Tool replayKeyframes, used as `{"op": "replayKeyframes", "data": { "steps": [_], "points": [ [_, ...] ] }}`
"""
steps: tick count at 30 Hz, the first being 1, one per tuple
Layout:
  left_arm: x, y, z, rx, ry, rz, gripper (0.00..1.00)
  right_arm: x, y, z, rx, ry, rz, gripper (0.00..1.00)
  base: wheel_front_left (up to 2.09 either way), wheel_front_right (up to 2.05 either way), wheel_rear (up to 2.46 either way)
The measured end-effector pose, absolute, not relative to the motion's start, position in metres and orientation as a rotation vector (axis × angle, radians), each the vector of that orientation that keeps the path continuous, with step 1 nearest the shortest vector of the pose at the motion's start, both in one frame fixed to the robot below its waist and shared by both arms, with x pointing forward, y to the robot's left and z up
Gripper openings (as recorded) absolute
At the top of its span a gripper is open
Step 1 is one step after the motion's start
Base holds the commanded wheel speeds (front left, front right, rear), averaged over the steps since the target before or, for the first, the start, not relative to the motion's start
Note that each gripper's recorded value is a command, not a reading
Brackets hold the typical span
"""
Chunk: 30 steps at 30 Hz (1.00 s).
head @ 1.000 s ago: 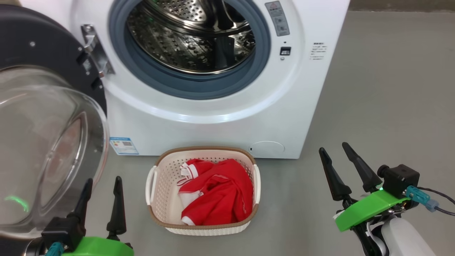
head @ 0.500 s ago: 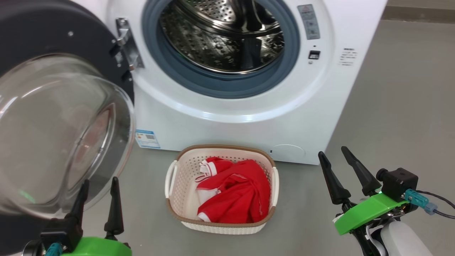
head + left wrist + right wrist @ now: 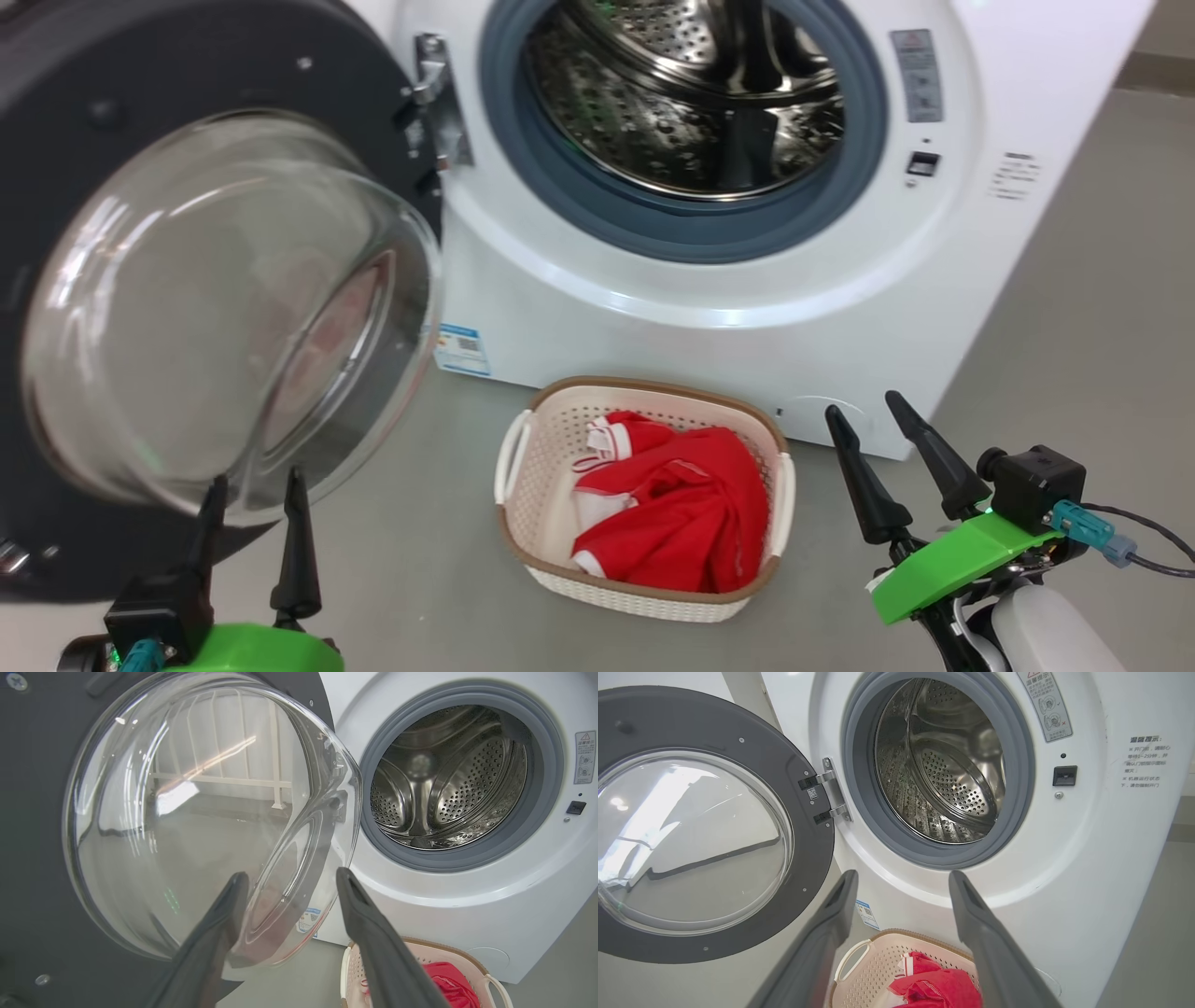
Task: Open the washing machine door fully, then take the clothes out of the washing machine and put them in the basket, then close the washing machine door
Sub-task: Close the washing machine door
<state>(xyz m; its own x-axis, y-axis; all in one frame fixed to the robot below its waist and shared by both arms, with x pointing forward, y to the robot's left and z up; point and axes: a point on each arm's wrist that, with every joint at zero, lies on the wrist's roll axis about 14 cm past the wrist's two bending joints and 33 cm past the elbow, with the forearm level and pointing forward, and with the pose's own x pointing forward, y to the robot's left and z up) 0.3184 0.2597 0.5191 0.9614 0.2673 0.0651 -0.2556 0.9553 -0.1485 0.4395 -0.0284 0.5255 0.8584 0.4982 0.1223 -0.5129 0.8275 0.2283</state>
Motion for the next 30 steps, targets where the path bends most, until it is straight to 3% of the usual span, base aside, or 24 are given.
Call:
{"op": "replayKeyframes", "data": {
  "steps": [19,30],
  "points": [
    [0.261,0.302,0.51,-0.132,-0.067,0.463,1.0,0.428,0.038,0.522,0.257,-0.024,0.714,1.0,0.0,0.0,0.0],
    [0.251,0.311,0.512,-0.125,-0.07,0.507,1.0,0.426,0.05,0.522,0.264,-0.018,0.745,1.0,0.0,0.0,0.0]
  ]
}}
